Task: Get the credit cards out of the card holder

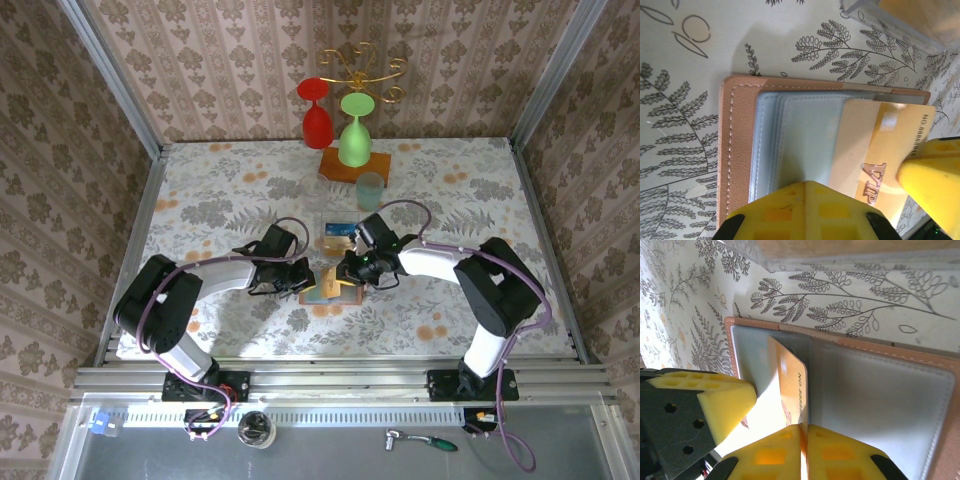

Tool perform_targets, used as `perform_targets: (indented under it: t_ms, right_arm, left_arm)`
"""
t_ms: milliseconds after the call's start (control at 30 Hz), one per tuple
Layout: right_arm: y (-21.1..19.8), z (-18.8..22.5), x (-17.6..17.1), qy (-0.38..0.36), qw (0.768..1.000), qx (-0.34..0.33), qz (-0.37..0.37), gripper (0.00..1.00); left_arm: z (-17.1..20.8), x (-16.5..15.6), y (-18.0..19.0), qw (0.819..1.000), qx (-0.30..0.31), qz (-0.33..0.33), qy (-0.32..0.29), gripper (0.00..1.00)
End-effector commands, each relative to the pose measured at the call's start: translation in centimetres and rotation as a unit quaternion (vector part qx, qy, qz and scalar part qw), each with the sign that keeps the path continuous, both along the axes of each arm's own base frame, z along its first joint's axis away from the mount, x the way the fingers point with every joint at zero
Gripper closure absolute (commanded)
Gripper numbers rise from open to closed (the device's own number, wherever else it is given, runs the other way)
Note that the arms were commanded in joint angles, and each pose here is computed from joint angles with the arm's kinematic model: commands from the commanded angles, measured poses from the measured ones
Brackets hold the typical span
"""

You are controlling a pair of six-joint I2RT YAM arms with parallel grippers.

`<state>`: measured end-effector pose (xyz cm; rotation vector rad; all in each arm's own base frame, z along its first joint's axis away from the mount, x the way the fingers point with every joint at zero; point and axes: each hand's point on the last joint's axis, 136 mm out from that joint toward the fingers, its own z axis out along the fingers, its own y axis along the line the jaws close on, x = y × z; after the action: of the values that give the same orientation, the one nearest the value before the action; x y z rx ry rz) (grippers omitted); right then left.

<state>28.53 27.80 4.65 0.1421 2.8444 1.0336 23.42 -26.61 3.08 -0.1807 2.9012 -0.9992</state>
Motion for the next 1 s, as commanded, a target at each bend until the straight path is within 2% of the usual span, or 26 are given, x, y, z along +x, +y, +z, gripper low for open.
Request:
perform_targets:
  t_ms: [0,400,567,733,967]
  right_arm:
    - [-1.5,0.2,-0.4,-0.004,1.0,-0.03,-0.003,0.89]
    - [-1.7,2.5,0.2,-0.029,0.999,-0.04,0.01,0.91]
    - [-2.3,3.3,0.4,-0.043,0.996,-0.067,0.029,0.91]
    - [-2.9,3.8,0.6,-0.062,0.991,-0.096,0.065,0.94]
    - [-3.1,4.8,0.5,-0.103,0.97,-0.129,0.176,0.97]
  left_arm:
    - [-1.2,-0.8,0.8,0.999,0.027,-0.005,0.016,1.0]
    - [0.5,0.2,-0.1,1.0,0.01,-0.008,0.0,1.0]
    - [1.6,0.7,-0.9,1.0,-0.012,-0.006,-0.008,1.0]
    - [2.5,0.9,-0.9,1.0,-0.019,-0.006,-0.018,1.0]
    - [3.3,1.3,-0.1,0.999,-0.025,0.007,-0.028,1.0]
